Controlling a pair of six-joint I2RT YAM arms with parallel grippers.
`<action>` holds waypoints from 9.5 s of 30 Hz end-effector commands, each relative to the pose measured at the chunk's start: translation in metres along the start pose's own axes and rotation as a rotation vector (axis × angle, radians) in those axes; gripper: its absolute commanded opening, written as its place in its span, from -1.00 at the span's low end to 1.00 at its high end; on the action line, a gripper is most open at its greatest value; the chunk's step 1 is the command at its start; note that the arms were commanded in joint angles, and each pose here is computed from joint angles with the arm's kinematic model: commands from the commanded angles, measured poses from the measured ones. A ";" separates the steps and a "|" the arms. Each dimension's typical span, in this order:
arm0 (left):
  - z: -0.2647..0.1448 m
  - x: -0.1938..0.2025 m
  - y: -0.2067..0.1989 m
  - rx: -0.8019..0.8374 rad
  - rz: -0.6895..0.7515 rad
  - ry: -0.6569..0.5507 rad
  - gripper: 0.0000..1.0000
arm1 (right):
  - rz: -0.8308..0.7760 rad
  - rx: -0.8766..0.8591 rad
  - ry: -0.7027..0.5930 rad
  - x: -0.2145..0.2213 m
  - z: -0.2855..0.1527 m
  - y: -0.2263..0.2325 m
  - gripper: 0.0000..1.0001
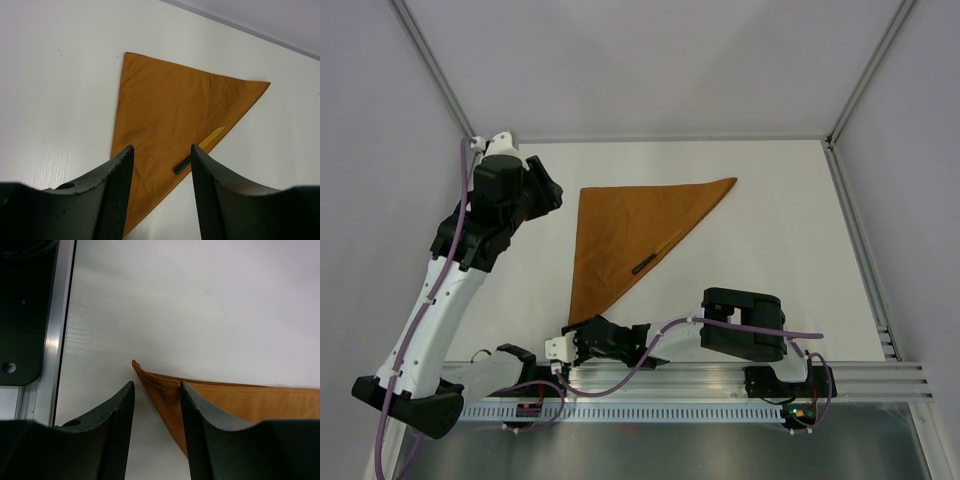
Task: Fold the napkin, place the utensils inside, and roll it up
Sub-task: Fold the napkin
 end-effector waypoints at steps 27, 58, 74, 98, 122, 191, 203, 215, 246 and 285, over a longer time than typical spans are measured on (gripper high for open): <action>0.014 0.007 -0.006 0.027 0.027 0.028 0.10 | 0.191 0.086 0.009 -0.008 0.002 -0.053 -0.83; 0.045 0.018 -0.017 0.088 0.052 0.103 0.11 | 0.625 0.460 0.303 0.157 -0.127 -0.225 -0.99; 0.088 0.058 -0.019 0.129 0.053 0.240 0.09 | 0.708 0.542 0.497 0.261 -0.184 -0.225 -0.99; 0.108 0.088 -0.011 0.139 0.044 0.313 0.09 | 0.804 0.455 0.635 0.316 -0.186 -0.192 -0.91; 0.118 0.137 -0.013 0.243 0.001 0.435 0.09 | 1.217 0.436 0.625 0.354 -0.244 -0.234 0.09; 0.236 0.186 0.086 -0.197 -0.230 0.300 -0.06 | 1.557 0.652 0.292 0.473 -0.293 -0.277 -0.65; 0.227 0.160 0.049 -0.056 -0.260 0.270 -0.04 | 1.255 0.555 0.205 0.373 -0.279 -0.315 -0.73; 0.189 0.113 -0.001 0.113 -0.277 0.234 0.01 | 1.533 0.582 0.353 0.408 -0.270 -0.283 -0.24; 0.177 0.114 0.005 0.108 -0.257 0.229 0.02 | 1.884 0.839 0.506 0.538 -0.286 -0.227 0.00; 0.179 0.115 0.004 0.108 -0.244 0.241 0.02 | 1.894 0.778 0.463 0.522 -0.262 -0.218 -0.71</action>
Point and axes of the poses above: each gripper's point midway between its finger pads, its own z axis out along the fingers, its own y axis along the line the jaws close on, x = y × z, the point moved 1 cm from there along -z, back along the fingers, and after that the axes turned 14 degrees about -z, right-handed, at the moved point
